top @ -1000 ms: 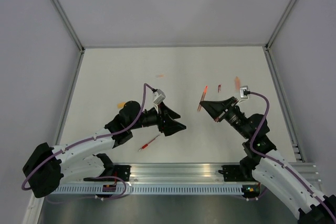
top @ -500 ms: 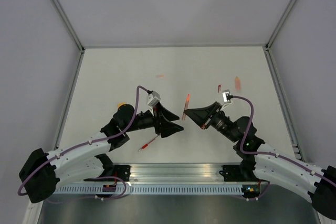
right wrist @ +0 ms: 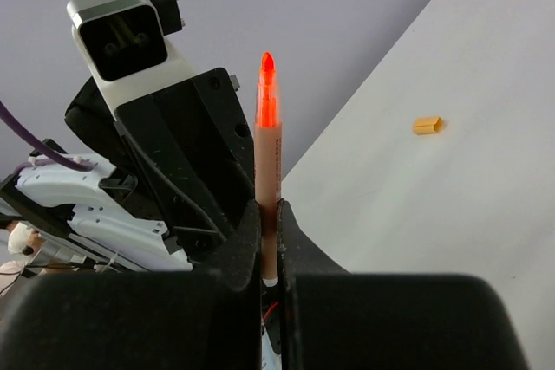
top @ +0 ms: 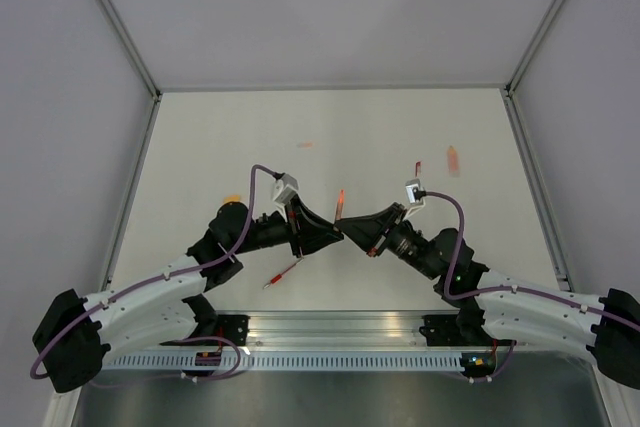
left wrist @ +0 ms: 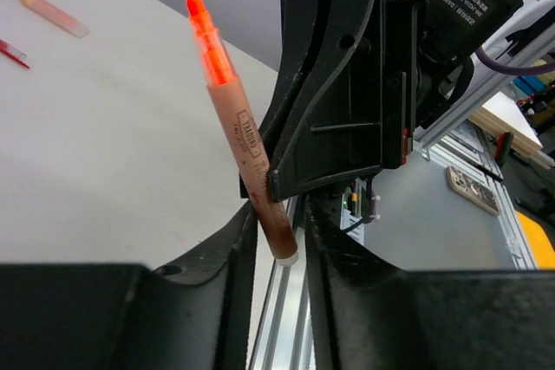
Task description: Insert the pens into the pen caps
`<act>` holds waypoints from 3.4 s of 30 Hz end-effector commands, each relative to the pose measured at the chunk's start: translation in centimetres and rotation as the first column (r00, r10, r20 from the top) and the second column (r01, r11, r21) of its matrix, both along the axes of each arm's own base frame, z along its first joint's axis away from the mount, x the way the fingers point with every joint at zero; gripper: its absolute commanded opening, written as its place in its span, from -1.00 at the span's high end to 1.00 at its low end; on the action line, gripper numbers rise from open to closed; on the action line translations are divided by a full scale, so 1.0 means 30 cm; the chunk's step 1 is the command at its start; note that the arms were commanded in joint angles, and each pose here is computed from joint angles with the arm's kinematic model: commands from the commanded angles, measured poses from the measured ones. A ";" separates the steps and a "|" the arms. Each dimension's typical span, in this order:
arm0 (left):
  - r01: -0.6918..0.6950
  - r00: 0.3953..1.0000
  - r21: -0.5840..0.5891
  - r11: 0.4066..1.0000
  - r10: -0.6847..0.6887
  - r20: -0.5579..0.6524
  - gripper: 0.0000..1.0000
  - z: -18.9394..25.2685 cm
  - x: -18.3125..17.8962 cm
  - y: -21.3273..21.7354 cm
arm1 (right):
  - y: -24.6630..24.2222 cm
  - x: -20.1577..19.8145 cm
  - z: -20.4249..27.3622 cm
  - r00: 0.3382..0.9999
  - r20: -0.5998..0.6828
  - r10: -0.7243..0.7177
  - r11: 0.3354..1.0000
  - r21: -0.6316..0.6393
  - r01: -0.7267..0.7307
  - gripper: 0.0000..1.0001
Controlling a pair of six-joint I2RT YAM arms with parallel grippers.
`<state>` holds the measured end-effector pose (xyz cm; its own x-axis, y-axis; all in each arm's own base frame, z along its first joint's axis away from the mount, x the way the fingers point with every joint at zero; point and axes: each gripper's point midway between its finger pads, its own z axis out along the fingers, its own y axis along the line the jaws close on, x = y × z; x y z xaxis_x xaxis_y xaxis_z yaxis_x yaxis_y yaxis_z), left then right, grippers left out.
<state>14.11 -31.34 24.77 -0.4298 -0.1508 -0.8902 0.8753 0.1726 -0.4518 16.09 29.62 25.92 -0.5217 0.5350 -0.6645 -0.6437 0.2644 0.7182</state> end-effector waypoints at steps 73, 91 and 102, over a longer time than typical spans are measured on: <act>0.017 1.000 -0.005 1.000 -0.017 -0.004 0.95 0.037 -0.001 -0.014 | -0.003 0.077 0.173 0.981 0.151 -0.123 0.984 -0.112 0.141 -0.31; -0.469 0.883 0.071 0.880 0.468 0.030 0.95 -0.003 0.213 0.170 | -0.452 0.763 0.244 0.728 0.064 -0.683 0.546 -0.618 0.566 -0.73; -0.481 0.876 0.015 0.877 0.481 0.031 0.95 0.026 0.196 0.199 | -0.747 0.958 -0.272 0.713 -0.024 -0.701 0.258 -0.940 0.222 -0.53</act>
